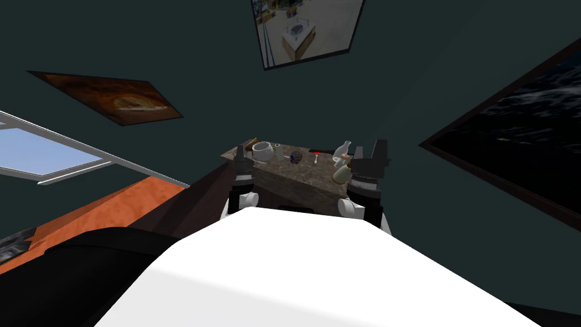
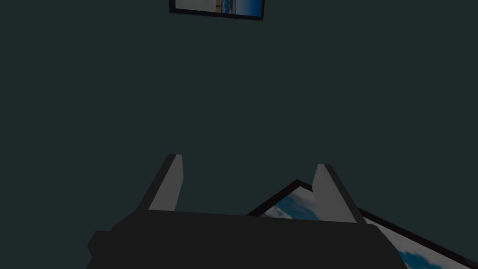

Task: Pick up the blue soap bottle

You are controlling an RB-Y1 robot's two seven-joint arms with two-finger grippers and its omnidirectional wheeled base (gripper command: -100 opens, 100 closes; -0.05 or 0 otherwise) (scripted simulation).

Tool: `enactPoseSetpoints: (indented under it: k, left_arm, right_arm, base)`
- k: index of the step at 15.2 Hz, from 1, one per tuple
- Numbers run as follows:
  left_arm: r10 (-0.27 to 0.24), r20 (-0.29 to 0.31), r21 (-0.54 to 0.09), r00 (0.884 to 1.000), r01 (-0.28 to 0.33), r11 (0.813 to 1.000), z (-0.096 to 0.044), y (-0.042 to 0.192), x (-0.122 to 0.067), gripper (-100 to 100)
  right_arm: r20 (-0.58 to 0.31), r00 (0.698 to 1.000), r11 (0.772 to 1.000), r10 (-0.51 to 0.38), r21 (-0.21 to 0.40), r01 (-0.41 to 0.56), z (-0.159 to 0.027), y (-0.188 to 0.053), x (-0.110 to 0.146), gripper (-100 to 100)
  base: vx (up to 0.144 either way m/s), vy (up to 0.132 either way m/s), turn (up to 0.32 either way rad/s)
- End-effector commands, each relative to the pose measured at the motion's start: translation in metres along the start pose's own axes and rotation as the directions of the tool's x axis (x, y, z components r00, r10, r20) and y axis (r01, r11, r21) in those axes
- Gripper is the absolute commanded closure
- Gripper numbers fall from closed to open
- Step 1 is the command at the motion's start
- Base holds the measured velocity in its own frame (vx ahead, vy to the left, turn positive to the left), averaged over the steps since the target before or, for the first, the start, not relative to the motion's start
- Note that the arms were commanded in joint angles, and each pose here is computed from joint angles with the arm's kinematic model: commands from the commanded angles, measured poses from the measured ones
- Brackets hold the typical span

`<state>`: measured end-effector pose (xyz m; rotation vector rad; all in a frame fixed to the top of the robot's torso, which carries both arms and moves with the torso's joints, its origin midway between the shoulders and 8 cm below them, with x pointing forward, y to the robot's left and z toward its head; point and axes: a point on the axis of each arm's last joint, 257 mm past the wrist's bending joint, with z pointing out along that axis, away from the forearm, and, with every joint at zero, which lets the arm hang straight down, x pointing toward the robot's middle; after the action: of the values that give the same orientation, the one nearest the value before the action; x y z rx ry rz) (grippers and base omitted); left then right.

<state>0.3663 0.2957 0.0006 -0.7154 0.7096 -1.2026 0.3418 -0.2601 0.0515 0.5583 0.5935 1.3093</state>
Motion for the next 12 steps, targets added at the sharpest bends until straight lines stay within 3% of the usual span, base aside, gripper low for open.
enactPoseSetpoints:
  k: [1, 7, 12]
  left_arm:
    - [0.000, 0.000, 0.000, 1.000, 0.000, 1.000, 0.000, 0.000, 0.000, 0]
    - [0.000, 0.000, 0.000, 1.000, 0.000, 1.000, 0.000, 0.000, 0.000, 0]
    - [0.000, 0.000, 0.000, 1.000, 0.000, 1.000, 0.000, 0.000, 0.000, 0]
  right_arm:
    - [-0.034, 0.999, 1.000, -0.021, 0.009, 0.021, -0.002, -0.003, 0.003, -100]
    - [-0.140, 0.984, 0.991, -0.108, 0.060, 0.117, -0.012, -0.023, 0.007, -100]
    - [-0.227, 0.954, 0.968, -0.194, 0.114, 0.224, -0.026, -0.047, 0.003, -100]
  base:
    - [-0.001, 0.002, 0.013]
    - [-0.007, 0.008, 0.030]
    - [-0.009, 0.012, 0.041]
